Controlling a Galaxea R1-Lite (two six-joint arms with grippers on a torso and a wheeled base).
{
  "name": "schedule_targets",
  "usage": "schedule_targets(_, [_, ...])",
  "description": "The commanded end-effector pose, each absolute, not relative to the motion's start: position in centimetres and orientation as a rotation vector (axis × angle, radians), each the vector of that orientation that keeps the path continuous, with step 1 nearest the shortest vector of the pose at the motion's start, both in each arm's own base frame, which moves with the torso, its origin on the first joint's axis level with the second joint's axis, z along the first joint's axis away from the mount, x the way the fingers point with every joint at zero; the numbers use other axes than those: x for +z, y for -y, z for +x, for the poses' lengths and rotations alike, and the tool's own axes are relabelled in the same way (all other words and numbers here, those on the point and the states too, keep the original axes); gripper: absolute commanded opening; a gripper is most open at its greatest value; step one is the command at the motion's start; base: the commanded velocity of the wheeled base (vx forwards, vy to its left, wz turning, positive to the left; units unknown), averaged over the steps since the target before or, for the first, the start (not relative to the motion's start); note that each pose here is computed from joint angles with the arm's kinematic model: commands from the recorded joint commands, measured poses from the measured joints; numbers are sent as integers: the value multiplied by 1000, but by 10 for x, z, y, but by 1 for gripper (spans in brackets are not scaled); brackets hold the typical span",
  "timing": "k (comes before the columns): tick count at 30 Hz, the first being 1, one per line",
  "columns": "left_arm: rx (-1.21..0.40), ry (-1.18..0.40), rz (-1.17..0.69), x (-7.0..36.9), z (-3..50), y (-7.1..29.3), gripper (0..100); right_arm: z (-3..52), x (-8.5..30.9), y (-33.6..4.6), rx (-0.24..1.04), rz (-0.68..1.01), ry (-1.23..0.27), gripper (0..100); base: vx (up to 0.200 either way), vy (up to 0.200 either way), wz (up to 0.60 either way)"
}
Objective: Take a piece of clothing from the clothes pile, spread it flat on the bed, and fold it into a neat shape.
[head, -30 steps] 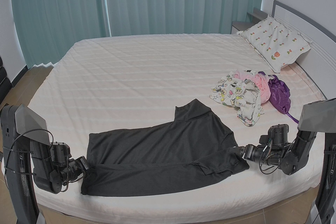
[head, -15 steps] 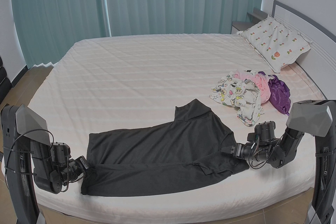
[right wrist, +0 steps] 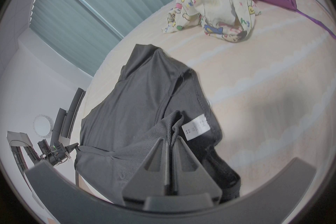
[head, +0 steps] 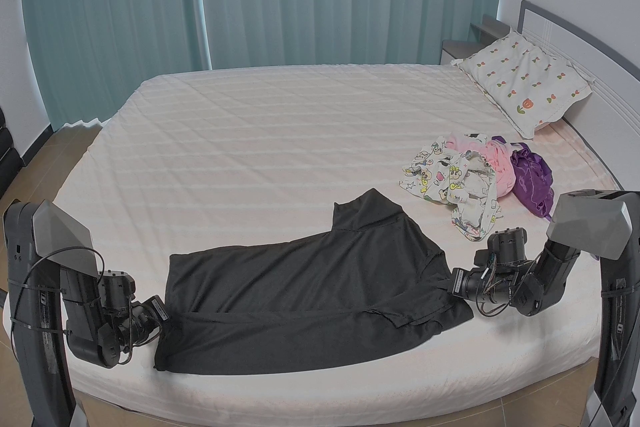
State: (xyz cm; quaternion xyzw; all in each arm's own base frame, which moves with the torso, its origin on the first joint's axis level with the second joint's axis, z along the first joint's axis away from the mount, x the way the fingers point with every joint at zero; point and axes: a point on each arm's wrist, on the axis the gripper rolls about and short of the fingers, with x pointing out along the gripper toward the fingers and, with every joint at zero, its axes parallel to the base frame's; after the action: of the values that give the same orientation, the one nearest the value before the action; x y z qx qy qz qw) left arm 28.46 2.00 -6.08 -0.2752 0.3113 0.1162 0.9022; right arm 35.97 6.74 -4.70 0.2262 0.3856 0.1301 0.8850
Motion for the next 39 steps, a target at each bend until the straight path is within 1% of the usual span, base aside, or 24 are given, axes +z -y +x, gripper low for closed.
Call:
schedule_targets(1, [245,-656,-569,-66,285,-20,0,361,-43,-65,271,474,-781,0,0,0,0])
schedule_targets(7, [246,-656,-567,-66,285,-20,0,358,-48,-68,276,471,-787,0,0,0,0])
schedule_targets(8, [245,-656,-567,-66,285,-20,100,358,-48,-68,277,470,-788,0,0,0,0])
schedule_targets(9, [245,-657,-567,-66,285,-20,100,358,-48,-68,276,470,-791,0,0,0,0])
schedule_targets(10, [245,-656,-567,-66,285,-20,100,357,-49,-68,274,470,-798,100,0,0,0])
schedule_targets(17, [246,-630,-578,-58,284,-22,100,356,-35,-63,268,481,-764,100,0,0,0])
schedule_targets(18, [244,-593,-583,-45,284,-24,100,352,-27,-57,246,508,-753,100,0,0,0])
schedule_targets(20, [244,-568,-588,-35,281,-27,100,349,-17,-55,232,537,-737,100,0,0,0])
schedule_targets(23, [233,-537,-590,-17,272,-26,100,340,-1,-52,175,589,-717,100,0,0,0])
schedule_targets(25, [230,-532,-590,-9,264,-25,100,332,6,-51,112,627,-702,100,0,0,0])
schedule_targets(26, [230,-532,-590,-9,264,-25,100,332,6,-51,112,627,-702,100,0,0,0])
schedule_targets(27, [231,-520,-615,-2,260,-25,100,327,9,-50,66,677,-699,100,0,0,0])
schedule_targets(30, [235,-524,-636,0,255,-24,100,319,8,-49,-5,757,-711,100,0,0,0])
schedule_targets(33, [244,-536,-642,-2,252,-25,100,313,2,-49,-59,810,-736,100,200,0,0])
schedule_targets(36, [242,-556,-644,-4,249,-24,100,311,-8,-49,-64,825,-751,100,200,0,0])
schedule_targets(39, [230,-572,-651,-8,249,-24,100,312,-12,-50,-48,828,-727,100,200,0,0])
